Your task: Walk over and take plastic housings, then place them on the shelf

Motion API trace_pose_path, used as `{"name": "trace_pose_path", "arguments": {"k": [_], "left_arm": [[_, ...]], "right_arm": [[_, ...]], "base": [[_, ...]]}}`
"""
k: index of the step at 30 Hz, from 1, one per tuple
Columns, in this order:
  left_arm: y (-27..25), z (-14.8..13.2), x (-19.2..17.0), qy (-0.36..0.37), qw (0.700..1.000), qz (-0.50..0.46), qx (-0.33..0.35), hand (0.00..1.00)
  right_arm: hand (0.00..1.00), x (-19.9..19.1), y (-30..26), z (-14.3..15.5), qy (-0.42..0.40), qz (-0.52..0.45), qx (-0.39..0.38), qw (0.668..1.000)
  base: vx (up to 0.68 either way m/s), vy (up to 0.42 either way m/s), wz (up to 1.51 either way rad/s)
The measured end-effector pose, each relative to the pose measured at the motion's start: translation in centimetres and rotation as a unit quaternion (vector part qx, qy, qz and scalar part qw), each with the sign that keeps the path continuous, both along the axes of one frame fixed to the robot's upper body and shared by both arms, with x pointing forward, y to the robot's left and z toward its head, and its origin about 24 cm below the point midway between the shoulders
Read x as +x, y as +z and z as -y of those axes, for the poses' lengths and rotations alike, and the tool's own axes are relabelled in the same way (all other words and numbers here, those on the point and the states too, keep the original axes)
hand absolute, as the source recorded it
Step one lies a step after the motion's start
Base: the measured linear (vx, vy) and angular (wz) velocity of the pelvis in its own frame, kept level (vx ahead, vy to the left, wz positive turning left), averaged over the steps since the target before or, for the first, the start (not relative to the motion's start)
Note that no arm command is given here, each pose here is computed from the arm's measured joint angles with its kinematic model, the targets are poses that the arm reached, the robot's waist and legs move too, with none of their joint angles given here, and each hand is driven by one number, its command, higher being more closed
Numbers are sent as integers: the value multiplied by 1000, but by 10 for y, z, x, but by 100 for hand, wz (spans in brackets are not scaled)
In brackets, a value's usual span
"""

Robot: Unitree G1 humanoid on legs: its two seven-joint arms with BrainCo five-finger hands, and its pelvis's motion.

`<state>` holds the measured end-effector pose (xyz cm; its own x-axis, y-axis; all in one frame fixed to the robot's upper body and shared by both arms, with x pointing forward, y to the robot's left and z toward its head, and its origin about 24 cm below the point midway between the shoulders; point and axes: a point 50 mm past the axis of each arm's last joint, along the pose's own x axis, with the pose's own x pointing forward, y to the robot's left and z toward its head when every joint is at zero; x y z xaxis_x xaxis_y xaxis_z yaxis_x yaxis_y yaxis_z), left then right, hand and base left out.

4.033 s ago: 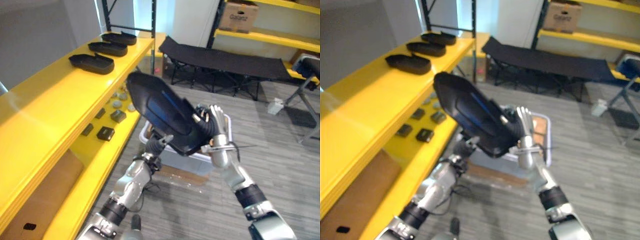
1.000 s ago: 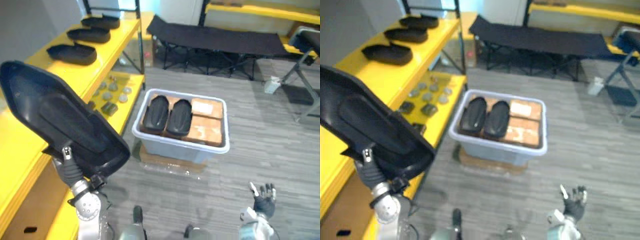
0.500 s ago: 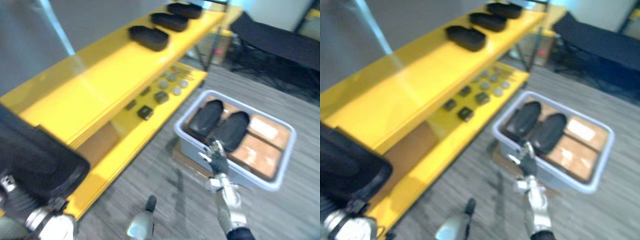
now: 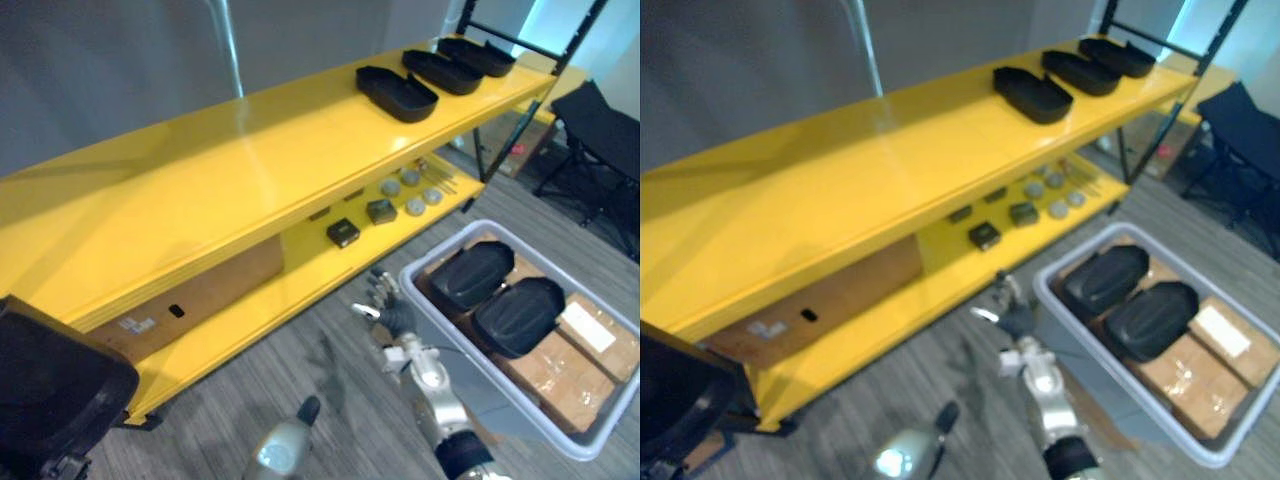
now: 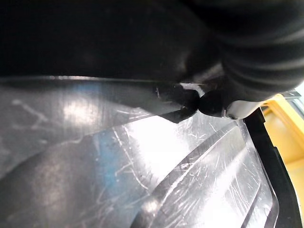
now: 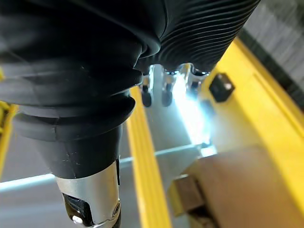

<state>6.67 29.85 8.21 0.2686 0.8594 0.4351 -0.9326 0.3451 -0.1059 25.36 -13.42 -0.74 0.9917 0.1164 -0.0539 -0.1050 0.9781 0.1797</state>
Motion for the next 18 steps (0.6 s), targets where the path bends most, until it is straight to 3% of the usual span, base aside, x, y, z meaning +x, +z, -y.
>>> {"name": "trace_pose_path", "arguments": {"k": [7, 10, 13, 18], "left_arm": [[-2, 4, 8, -39, 999, 14, -19, 100], [0, 16, 29, -115, 993, 19, -16, 100], [22, 22, 58, -221, 973, 34, 52, 100], [32, 37, 78, -296, 951, 48, 72, 100]], "right_arm": [[0, -10, -10, 13, -30, -24, -5, 999], [0, -16, -13, 29, -64, -26, -3, 998], [0, -26, -10, 38, -98, -11, 10, 995], [0, -14, 10, 54, -116, 38, -4, 992]], "base": [[-7, 38, 57], [-104, 16, 53], [-83, -50, 90], [-54, 10, -10]]}}
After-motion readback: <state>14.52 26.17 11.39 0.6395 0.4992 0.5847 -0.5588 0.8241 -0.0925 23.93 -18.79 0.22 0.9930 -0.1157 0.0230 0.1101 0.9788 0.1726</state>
